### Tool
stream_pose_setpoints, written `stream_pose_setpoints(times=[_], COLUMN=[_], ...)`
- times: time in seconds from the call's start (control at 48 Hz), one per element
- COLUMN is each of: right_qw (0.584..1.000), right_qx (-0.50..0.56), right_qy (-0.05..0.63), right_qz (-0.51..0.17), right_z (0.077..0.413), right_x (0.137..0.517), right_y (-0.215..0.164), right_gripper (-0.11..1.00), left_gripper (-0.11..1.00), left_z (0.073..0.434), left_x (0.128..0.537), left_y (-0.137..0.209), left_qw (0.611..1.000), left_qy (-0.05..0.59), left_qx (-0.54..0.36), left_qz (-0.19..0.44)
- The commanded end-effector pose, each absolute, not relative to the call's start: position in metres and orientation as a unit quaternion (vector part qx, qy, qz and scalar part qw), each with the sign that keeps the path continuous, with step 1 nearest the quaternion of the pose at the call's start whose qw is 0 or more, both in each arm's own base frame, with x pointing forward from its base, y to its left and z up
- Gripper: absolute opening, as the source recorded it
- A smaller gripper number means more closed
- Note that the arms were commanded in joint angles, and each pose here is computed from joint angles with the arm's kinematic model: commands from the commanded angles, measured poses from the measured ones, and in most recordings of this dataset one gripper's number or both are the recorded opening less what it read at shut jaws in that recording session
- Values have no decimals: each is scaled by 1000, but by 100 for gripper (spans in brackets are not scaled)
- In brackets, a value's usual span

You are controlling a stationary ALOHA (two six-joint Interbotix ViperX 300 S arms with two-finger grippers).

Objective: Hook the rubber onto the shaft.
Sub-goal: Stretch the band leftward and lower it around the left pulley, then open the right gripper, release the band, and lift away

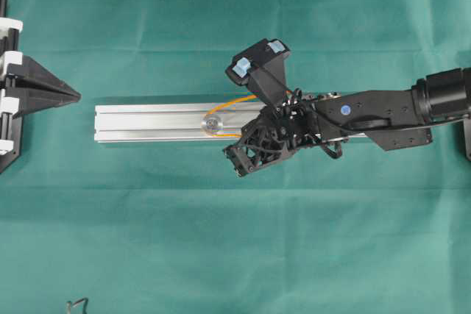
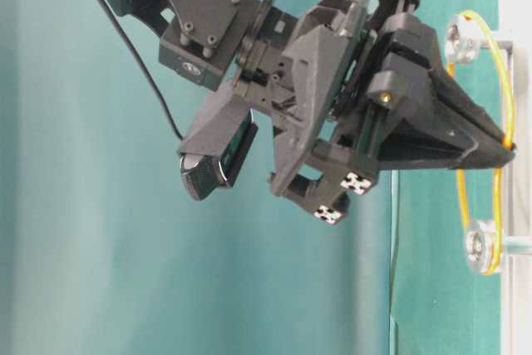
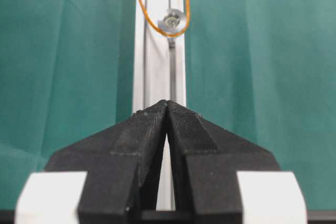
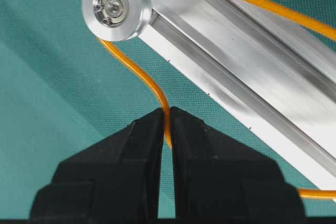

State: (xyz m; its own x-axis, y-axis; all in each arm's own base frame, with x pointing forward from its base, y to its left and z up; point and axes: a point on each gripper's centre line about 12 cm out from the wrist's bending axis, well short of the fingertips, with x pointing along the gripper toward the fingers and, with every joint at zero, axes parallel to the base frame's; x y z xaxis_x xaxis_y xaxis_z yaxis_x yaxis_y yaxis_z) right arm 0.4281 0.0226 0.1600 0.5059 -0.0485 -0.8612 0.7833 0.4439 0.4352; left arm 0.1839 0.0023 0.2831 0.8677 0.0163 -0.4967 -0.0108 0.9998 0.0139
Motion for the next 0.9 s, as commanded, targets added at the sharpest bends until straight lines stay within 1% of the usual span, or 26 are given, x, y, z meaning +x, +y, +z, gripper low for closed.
stream_pose_setpoints(times=[0.0, 0.104, 0.167, 0.25, 0.292, 0.313, 0.417, 0.459, 0.479, 0.625, 0.876], right_qw=[756, 756, 755, 754, 753, 753, 750, 752, 753, 763, 778], right_qx=[453, 452, 452, 450, 448, 446, 439, 435, 433, 422, 416], right_qy=[391, 392, 392, 395, 398, 399, 407, 409, 410, 409, 397], right_qz=[-265, -266, -268, -270, -272, -274, -280, -279, -278, -269, -253], right_z=[181, 181, 181, 180, 180, 180, 180, 181, 182, 188, 206], right_x=[429, 429, 429, 428, 427, 427, 425, 424, 424, 423, 420], right_y=[21, 21, 20, 20, 20, 20, 19, 19, 19, 18, 18], right_gripper=[7, 8, 13, 32, 45, 54, 84, 92, 93, 89, 89], left_gripper=[2, 2, 2, 2, 2, 2, 2, 2, 2, 2, 2], left_z=[294, 294, 294, 294, 294, 295, 294, 294, 294, 294, 294], left_x=[187, 187, 187, 187, 187, 187, 187, 187, 187, 187, 187], left_y=[2, 2, 2, 2, 3, 2, 2, 2, 3, 2, 2], left_qw=[970, 970, 970, 970, 970, 970, 970, 970, 970, 970, 970], left_qy=[244, 244, 244, 244, 244, 244, 244, 244, 244, 244, 244], left_qx=[6, 6, 7, 7, 6, 6, 6, 6, 6, 6, 7], left_qz=[7, 7, 7, 7, 8, 7, 7, 7, 8, 7, 7])
